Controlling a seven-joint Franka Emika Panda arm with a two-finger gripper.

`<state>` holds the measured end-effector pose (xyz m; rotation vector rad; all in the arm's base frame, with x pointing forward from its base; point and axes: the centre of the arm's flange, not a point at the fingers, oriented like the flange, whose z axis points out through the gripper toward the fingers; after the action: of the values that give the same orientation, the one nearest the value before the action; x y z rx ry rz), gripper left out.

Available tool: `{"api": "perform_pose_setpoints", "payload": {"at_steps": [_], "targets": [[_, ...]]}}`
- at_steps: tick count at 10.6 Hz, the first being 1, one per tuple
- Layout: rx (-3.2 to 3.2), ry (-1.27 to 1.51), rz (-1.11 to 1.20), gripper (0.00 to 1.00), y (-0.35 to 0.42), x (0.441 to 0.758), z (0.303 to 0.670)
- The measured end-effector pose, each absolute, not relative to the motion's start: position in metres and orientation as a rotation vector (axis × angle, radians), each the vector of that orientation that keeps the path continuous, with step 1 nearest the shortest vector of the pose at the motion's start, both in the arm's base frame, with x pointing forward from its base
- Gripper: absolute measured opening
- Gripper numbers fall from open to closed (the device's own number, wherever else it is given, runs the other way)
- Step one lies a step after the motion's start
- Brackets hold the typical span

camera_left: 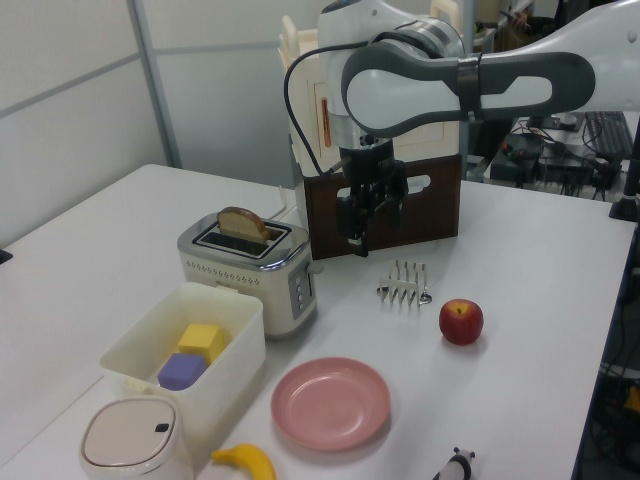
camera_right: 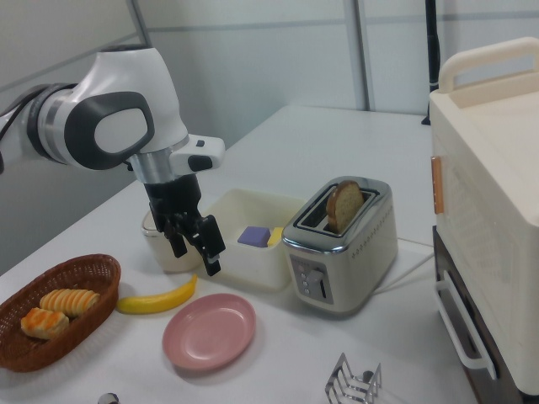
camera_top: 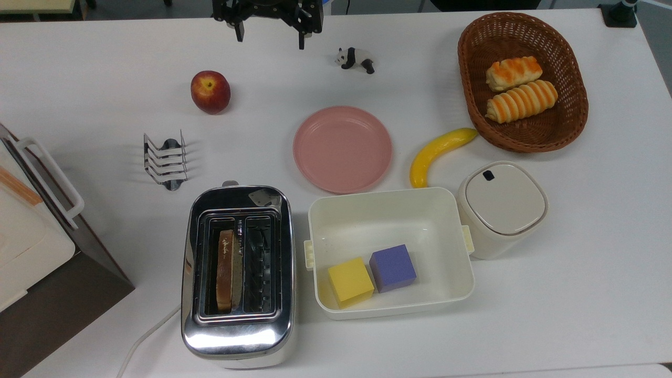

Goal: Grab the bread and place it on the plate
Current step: 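Move the gripper from rest toward the silver toaster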

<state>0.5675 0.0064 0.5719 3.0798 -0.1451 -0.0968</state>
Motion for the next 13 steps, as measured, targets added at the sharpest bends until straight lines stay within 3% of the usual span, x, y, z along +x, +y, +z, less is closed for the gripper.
{"api": "perform_pose_setpoints", "payload": {"at_steps": [13], "targets": [[3.085,-0.052,-0.103,1.0,0.0037,0.5675,0.5707]]}}
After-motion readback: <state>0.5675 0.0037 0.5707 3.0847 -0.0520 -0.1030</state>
